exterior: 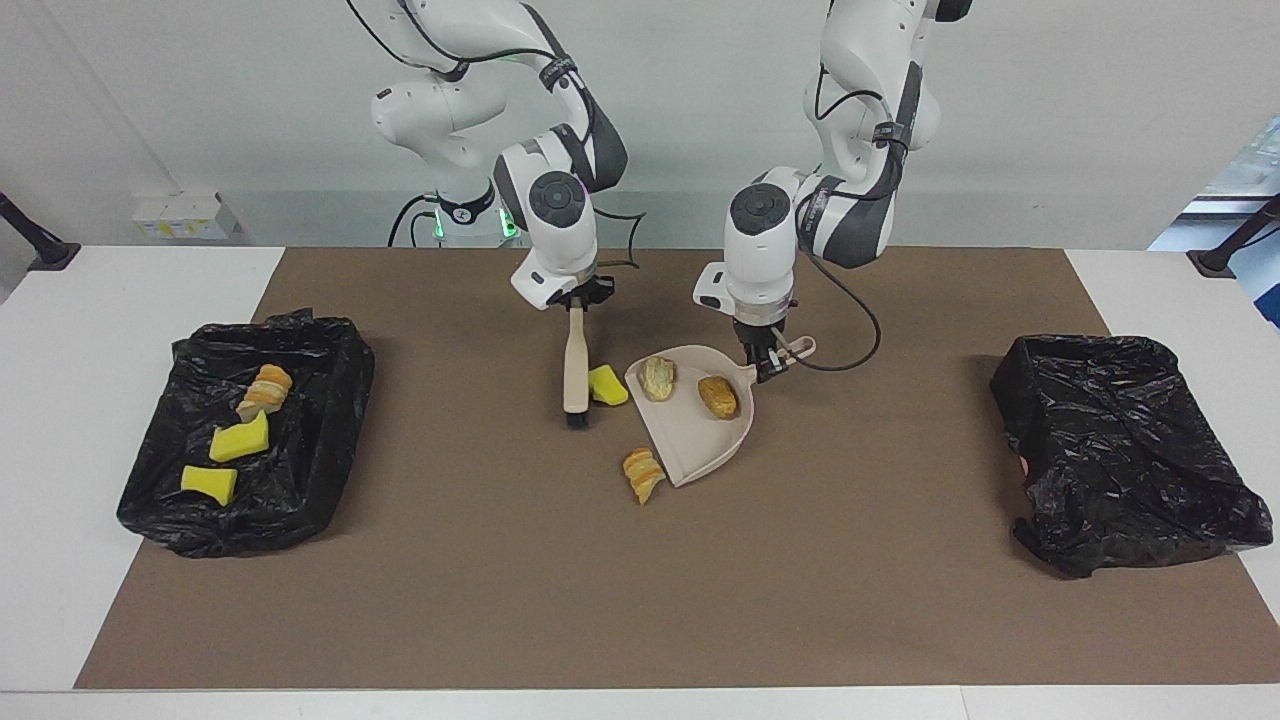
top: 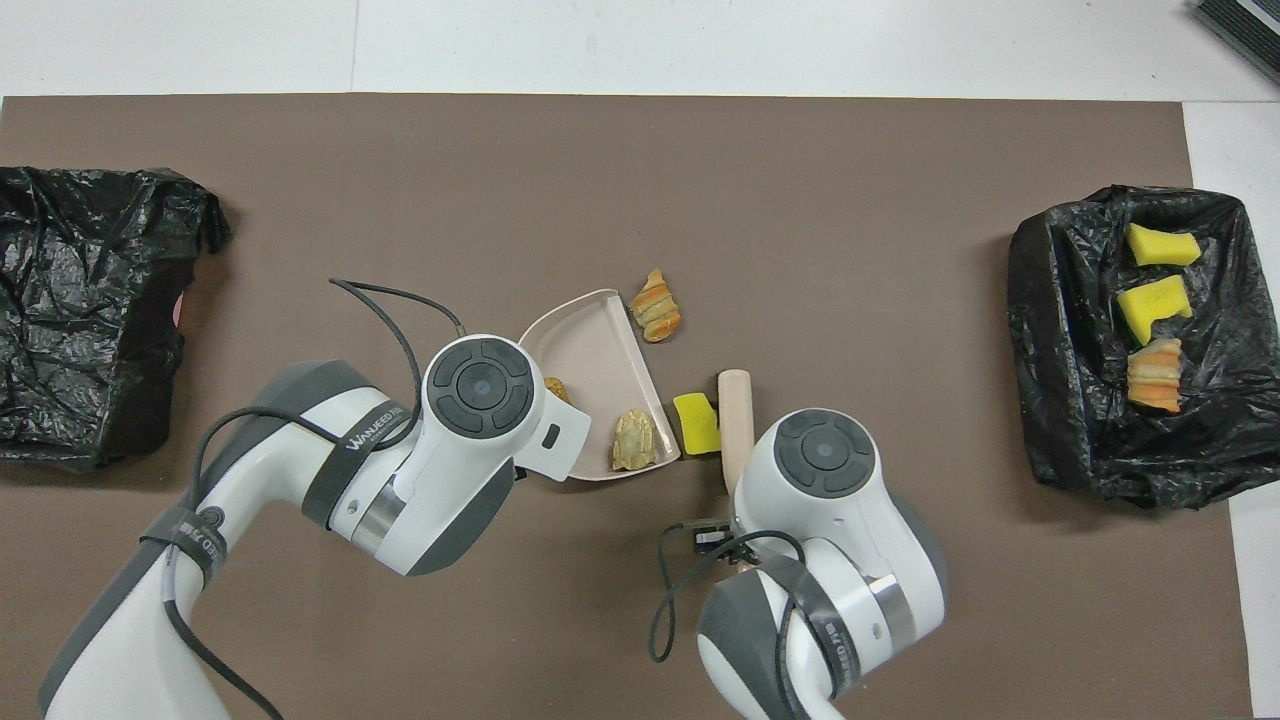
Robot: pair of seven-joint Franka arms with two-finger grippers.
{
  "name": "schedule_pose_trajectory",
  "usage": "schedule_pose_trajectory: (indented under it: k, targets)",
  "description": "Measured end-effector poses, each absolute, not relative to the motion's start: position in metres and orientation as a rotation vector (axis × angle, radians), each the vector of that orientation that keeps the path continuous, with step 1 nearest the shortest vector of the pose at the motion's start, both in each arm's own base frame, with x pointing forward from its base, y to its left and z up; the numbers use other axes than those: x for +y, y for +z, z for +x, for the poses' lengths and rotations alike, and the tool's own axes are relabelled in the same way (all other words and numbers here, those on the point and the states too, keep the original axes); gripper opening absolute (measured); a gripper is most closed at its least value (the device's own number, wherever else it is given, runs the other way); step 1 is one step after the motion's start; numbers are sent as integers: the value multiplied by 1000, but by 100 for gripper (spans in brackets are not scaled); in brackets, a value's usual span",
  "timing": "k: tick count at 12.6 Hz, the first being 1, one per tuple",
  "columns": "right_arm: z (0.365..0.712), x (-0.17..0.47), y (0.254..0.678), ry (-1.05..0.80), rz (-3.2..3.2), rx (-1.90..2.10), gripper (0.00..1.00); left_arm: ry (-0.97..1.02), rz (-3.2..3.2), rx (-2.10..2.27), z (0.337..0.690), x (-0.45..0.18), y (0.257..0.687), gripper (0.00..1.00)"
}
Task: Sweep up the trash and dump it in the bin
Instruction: 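Sweep the sponges and chunks into the dustpan with the right gripper's brush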
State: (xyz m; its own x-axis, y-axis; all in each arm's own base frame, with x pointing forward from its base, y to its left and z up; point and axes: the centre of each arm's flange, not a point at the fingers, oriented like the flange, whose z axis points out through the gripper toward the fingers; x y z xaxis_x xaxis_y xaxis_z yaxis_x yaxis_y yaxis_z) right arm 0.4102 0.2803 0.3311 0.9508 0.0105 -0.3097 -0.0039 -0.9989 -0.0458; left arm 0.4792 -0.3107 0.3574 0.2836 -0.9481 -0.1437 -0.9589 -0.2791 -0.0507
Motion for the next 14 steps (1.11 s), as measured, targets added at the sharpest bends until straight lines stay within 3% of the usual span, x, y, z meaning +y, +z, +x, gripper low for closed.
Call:
schedule_pose_trajectory:
  k: [6,9,14]
  targets:
    - [422,344,361,462,-2890,30,26,134,-2420,1793,478,-307,357,31]
    - [430,333,369,499,-2939,-11,26,135,-2482,1703,482,-299,356,31]
    - [481,283,382,307,-3118,-220,26,139,-2532,1628,490,-285,356,31]
